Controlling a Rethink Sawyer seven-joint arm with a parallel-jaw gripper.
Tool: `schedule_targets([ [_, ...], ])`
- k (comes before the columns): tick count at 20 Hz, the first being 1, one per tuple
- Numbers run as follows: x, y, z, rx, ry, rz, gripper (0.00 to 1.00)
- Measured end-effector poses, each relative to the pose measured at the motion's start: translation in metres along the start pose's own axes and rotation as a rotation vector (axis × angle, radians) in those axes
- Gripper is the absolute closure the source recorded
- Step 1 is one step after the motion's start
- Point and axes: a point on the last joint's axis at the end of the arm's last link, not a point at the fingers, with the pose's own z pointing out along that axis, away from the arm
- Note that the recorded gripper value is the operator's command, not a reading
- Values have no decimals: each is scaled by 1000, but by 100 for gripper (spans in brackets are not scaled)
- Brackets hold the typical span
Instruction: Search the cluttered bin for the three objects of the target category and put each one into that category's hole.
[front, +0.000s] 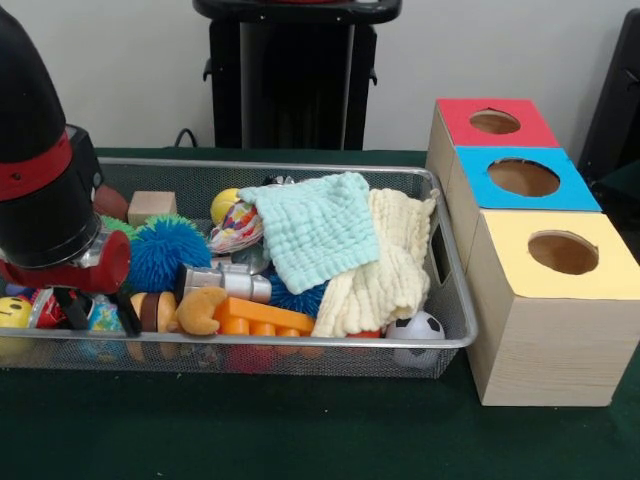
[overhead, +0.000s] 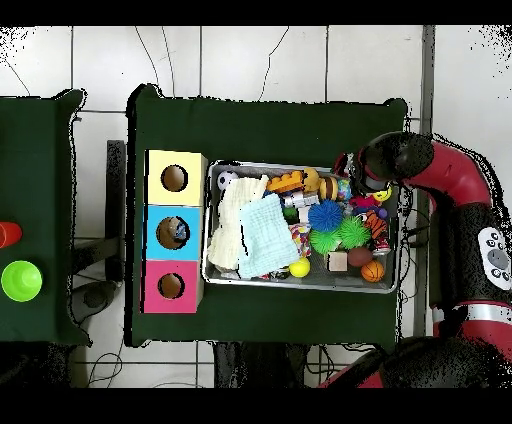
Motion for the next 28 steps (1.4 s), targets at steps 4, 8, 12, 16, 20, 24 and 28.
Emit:
schedule_targets([
  [4,0,0,0,0,0,0,0],
  [8,10,7,0,6,11,-21,0],
  [12,26,20,-2,14,12,-57,0],
  [16,46,35,-10,41,-14,-108,0],
  [20,67,55,-32,94,-58,-172,0],
  [24,79,67,-49,129,-86,-209,0],
  [28,85,69,-55,150,-108,-222,0],
])
